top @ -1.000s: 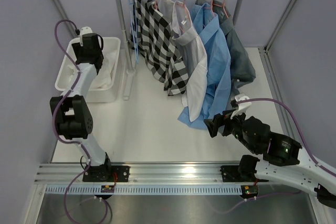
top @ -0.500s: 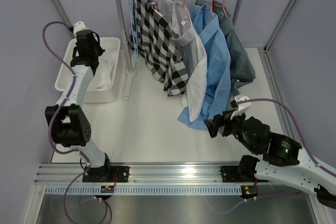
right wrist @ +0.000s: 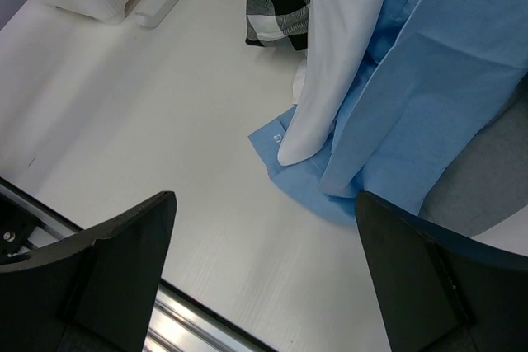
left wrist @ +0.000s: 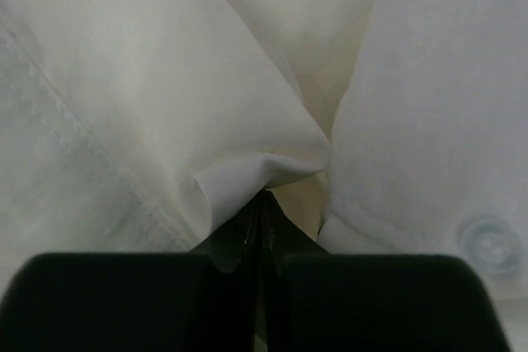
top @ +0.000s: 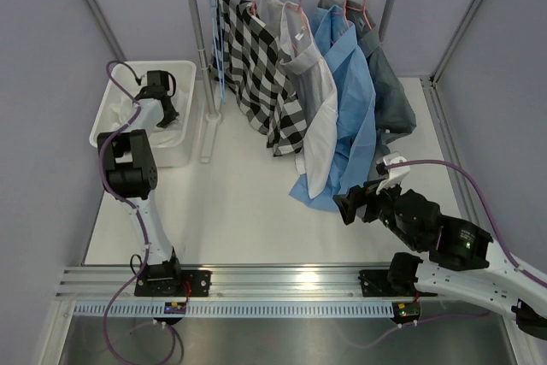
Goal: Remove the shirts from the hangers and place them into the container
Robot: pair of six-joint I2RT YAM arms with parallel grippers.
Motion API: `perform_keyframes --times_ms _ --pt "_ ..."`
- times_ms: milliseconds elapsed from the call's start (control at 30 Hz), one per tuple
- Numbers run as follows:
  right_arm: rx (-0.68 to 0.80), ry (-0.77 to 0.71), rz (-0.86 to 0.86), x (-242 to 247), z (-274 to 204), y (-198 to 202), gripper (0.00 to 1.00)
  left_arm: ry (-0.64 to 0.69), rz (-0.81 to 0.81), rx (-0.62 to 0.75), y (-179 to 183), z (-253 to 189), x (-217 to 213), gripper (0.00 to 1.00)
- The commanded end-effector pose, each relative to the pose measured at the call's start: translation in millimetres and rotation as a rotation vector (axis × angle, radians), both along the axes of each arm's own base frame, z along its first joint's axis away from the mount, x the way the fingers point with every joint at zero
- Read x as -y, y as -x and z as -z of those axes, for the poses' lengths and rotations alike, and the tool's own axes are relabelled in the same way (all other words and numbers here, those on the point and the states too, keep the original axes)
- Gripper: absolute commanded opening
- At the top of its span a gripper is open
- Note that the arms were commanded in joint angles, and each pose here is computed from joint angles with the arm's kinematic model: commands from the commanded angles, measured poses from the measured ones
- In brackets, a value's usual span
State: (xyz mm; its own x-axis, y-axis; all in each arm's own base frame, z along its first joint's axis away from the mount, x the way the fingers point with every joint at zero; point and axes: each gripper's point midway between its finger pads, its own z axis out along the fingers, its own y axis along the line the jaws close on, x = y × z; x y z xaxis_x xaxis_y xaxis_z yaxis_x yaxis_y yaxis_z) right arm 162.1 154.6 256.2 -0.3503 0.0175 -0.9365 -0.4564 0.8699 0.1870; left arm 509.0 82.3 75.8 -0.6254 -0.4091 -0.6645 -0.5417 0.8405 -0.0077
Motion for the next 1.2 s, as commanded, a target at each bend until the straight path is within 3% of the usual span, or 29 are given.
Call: perform_keyframes --times_ms 0,100,267,333,400,600,700,800,933,1000,1167 --pt "0.028 -0.030 0.034 4 -20 -4 1.00 -0.041 -0.073 0.016 1 -20 -29 0.04" --pt "0.040 -0.027 0.030 2 -29 -6 0.99 -0.024 -0.054 0.095 -4 -55 -24 0.13" --pt "0.080 -0.048 0.004 -9 -58 -9 0.99 0.004 -0.023 0.327 5 -165 -11 0.33" --pt "0.104 -0.054 -0.010 -18 -76 -13 0.99 0.006 -0.017 0.392 15 -196 -8 0.53" --pt "0.114 -0.016 -0.025 -33 -84 -20 0.99 0.012 0.001 0.474 33 -234 -2 0.69" --pt "0.150 0.035 -0.048 -76 -152 -48 1.00 0.012 0.077 0.566 101 -272 17 0.94" --pt "0.120 0.061 -0.064 -94 -154 -78 0.99 0.014 0.124 0.568 129 -266 26 0.99" --pt "0.156 0.038 -0.040 -102 -184 -115 0.99 0.032 0.173 0.561 164 -246 38 0.99" --pt "0.156 0.046 -0.033 -116 -190 -164 0.99 0.011 0.225 0.559 206 -209 48 0.99" --pt "0.154 0.059 -0.046 -130 -186 -190 0.99 -0.002 0.254 0.605 213 -206 54 0.99" --pt "0.101 0.083 -0.072 -154 -159 -249 0.95 -0.009 0.323 0.577 220 -187 71 0.99"
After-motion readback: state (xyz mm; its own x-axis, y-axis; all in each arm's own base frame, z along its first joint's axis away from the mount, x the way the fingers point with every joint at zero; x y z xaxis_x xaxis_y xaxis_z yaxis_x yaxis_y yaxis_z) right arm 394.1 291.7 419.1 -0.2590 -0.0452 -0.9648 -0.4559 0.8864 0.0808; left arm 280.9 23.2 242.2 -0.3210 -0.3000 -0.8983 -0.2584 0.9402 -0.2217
